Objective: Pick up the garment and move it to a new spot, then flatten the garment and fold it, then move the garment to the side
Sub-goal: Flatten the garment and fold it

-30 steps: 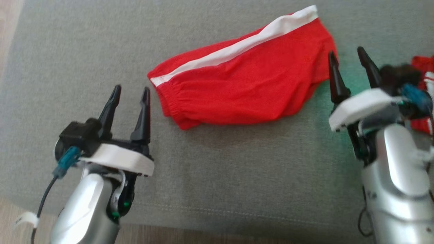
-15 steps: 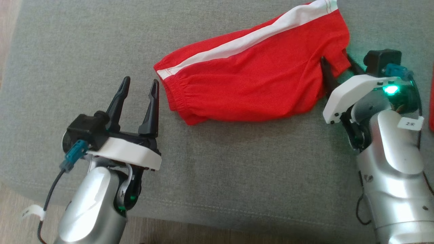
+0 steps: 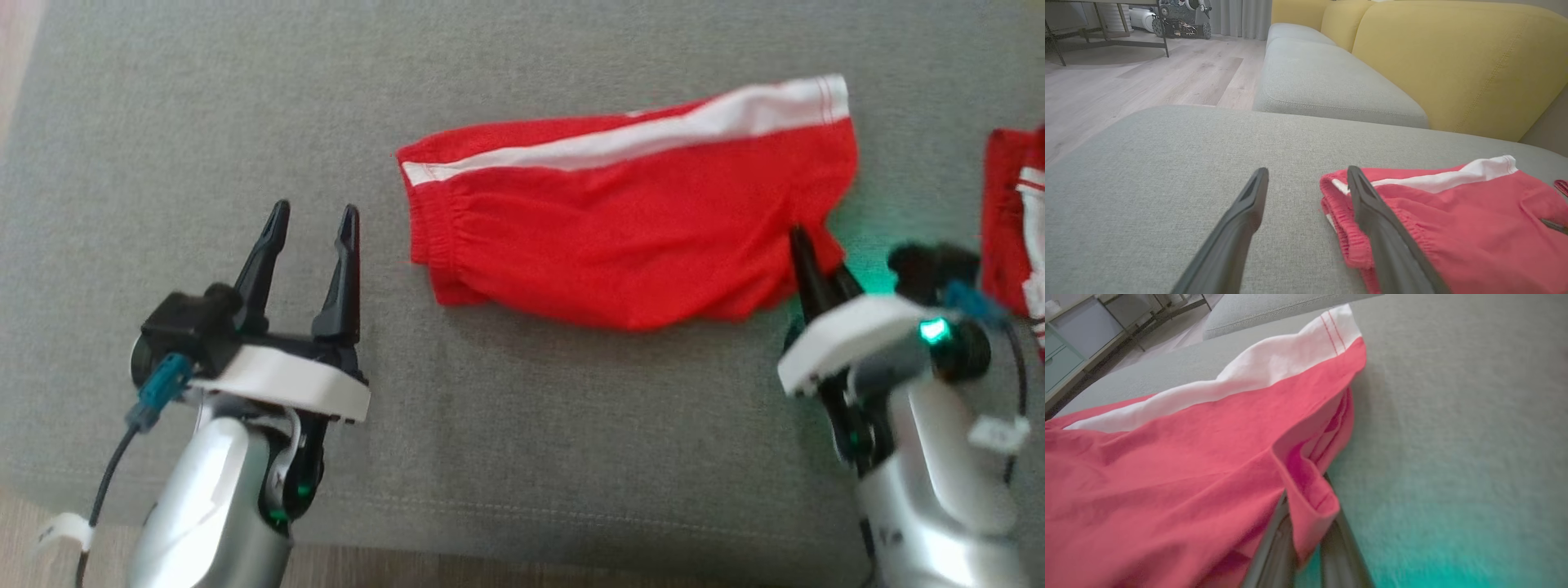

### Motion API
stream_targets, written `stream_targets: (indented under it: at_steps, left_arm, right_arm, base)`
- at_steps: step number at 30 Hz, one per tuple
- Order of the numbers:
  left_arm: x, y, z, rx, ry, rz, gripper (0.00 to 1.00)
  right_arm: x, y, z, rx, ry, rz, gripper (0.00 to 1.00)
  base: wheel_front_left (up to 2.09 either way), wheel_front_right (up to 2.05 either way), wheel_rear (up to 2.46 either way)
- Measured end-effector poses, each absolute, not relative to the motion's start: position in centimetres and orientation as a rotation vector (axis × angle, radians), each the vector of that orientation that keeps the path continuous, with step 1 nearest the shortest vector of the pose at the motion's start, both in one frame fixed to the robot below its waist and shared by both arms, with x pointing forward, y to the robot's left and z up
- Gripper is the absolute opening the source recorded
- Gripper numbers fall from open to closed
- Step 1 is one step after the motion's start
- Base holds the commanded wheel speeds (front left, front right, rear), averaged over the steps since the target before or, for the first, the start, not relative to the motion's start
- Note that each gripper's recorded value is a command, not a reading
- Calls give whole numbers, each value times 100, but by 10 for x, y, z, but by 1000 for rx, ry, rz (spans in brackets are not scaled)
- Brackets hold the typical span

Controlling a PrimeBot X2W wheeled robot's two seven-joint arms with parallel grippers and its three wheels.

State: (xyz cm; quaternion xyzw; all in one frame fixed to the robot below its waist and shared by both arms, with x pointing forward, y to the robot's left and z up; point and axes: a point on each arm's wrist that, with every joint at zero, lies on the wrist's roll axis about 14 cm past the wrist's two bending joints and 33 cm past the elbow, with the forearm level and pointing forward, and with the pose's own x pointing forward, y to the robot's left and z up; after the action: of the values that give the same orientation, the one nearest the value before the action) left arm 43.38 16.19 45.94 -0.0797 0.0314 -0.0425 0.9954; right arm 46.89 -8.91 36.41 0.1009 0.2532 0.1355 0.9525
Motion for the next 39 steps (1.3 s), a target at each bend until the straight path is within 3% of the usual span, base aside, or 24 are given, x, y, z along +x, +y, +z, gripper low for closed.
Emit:
stream_targets:
  at_steps: [8,16,20,28,34,39]
  left_arm:
    - [429,154,460,-169,64,-105,100]
    - [427,152,469,-167,43,-113,100]
    - [421,153,473,-167,36,-111,100]
    - [410,157,480,-161,24,-99,100]
    - [400,166,483,-161,21,-63,100]
    - [396,173,478,-160,36,-39,100]
  right_arm:
    - [430,-118,360,285,517,179,0]
    - [429,-122,373,290,494,173,0]
    - [438,-91,404,242,449,290,0]
    - [445,22,471,200,341,661,0]
    - [409,80,449,213,450,855,0]
    - [385,99,425,212,530,927,0]
  base:
    - [0,0,0]
    - [0,0,0]
    - [0,0,0]
    - [0,0,0]
    - [0,0,0]
    - [0,0,0]
